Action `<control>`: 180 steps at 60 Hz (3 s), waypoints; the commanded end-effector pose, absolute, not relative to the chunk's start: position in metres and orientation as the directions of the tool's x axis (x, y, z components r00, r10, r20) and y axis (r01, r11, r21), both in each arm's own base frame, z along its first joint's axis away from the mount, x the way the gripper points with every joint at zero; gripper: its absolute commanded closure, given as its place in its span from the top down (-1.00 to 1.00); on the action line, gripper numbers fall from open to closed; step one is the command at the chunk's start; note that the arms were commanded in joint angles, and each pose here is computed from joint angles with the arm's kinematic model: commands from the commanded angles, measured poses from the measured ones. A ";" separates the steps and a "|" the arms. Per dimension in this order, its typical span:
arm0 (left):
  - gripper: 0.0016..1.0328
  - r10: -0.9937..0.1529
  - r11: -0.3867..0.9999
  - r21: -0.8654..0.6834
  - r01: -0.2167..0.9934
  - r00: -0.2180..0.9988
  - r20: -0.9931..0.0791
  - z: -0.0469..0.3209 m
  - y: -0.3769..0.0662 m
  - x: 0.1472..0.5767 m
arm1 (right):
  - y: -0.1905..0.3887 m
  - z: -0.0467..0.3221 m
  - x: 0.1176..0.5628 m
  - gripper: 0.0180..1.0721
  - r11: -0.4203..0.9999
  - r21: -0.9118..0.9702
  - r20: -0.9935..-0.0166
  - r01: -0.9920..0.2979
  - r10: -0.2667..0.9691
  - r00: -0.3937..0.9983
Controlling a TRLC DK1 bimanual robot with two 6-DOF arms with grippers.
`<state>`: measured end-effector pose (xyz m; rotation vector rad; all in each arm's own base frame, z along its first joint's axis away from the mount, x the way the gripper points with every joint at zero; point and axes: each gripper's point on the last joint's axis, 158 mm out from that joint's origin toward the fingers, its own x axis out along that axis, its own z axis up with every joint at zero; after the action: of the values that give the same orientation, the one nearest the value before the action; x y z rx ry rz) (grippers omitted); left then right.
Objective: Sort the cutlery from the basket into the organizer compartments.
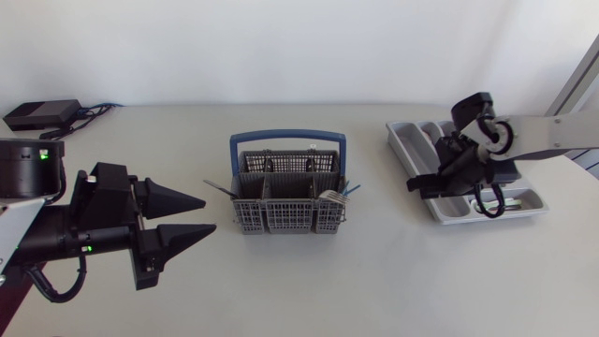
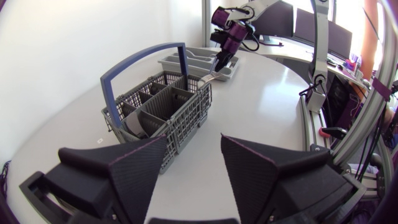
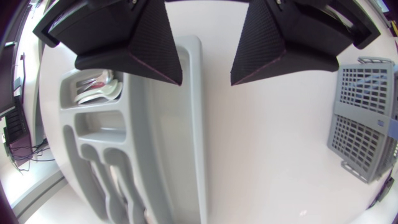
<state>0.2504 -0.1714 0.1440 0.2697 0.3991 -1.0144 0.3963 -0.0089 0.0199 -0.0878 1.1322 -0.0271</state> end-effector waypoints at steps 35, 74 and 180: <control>0.21 -0.768 0.509 -0.011 0.861 0.448 -0.457 0.135 -0.173 0.243 | -0.082 0.020 0.420 0.21 0.992 -0.128 -0.872 0.006 -0.116 0.475; 0.22 -0.757 0.525 -0.016 0.851 0.458 -0.466 0.129 -0.168 0.246 | -0.024 -0.006 0.455 -0.20 0.988 -0.122 -0.886 -0.091 -0.067 0.459; 0.21 -0.750 0.547 0.026 0.837 0.504 -0.428 0.144 -0.166 0.262 | 0.087 0.120 0.369 0.39 0.946 -0.095 -0.810 -0.309 0.107 0.577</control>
<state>0.2500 -0.1639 0.1305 0.2477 0.4165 -0.9856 0.3830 0.0781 0.1191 -0.2102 0.9404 0.1918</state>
